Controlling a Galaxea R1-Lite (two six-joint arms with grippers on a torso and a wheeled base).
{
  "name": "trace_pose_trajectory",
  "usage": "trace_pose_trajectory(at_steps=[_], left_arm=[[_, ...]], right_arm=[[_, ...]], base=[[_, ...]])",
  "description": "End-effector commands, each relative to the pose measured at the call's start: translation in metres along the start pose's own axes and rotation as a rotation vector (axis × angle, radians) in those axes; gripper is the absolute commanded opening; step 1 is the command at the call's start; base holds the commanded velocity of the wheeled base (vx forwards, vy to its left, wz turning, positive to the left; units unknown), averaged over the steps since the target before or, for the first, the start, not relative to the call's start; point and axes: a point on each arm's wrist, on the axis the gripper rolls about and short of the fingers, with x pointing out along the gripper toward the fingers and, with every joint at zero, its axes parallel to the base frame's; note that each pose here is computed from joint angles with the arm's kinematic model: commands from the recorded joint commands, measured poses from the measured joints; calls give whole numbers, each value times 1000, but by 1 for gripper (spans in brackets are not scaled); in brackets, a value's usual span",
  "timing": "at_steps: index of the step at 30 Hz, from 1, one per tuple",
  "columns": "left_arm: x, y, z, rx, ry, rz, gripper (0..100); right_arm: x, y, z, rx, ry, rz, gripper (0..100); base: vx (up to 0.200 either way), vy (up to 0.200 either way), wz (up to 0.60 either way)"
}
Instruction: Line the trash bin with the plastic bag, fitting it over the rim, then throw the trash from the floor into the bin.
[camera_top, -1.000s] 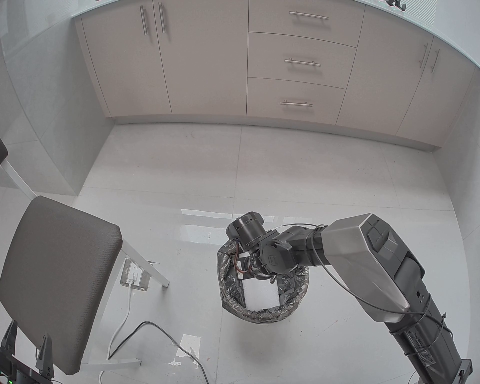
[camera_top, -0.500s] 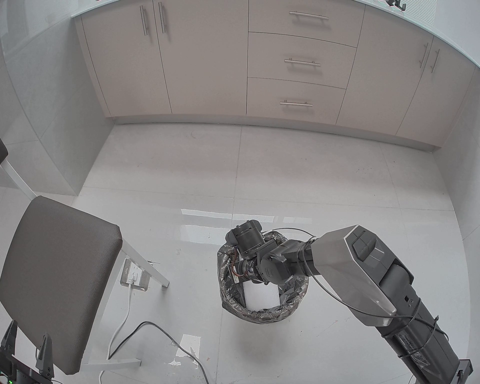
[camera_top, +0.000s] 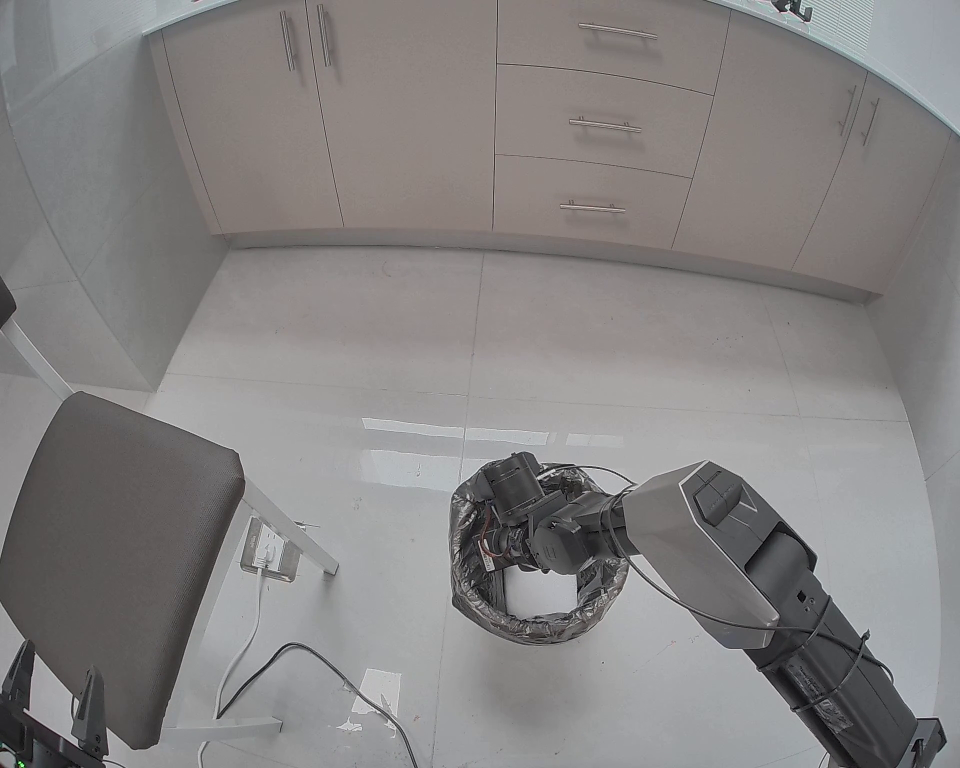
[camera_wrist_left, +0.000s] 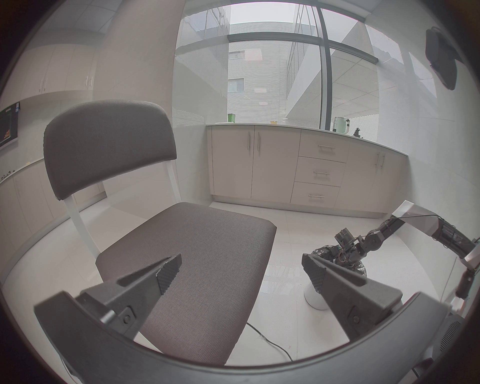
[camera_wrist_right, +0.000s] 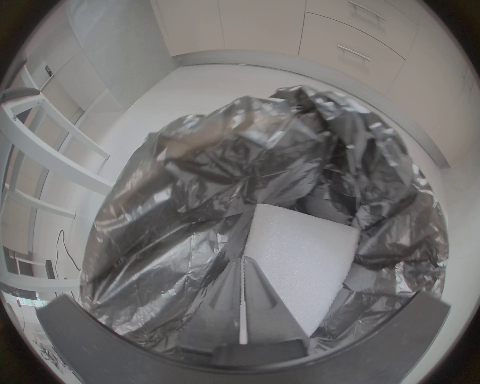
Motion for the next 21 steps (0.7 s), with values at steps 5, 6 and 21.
trace_pose_trajectory(at_steps=[5, 6, 21], left_arm=[[-1, 0, 0, -2, -15, -1, 100], [-1, 0, 0, -2, -15, -1, 100], [-1, 0, 0, -2, -15, -1, 100]], right_arm=[[23, -13, -20, 9, 43, -27, 0], [25, -14, -22, 9, 50, -27, 0], [12, -19, -3, 27, 5, -27, 0]], base=[[0, 0, 0], [0, 0, 0], [0, 0, 0]])
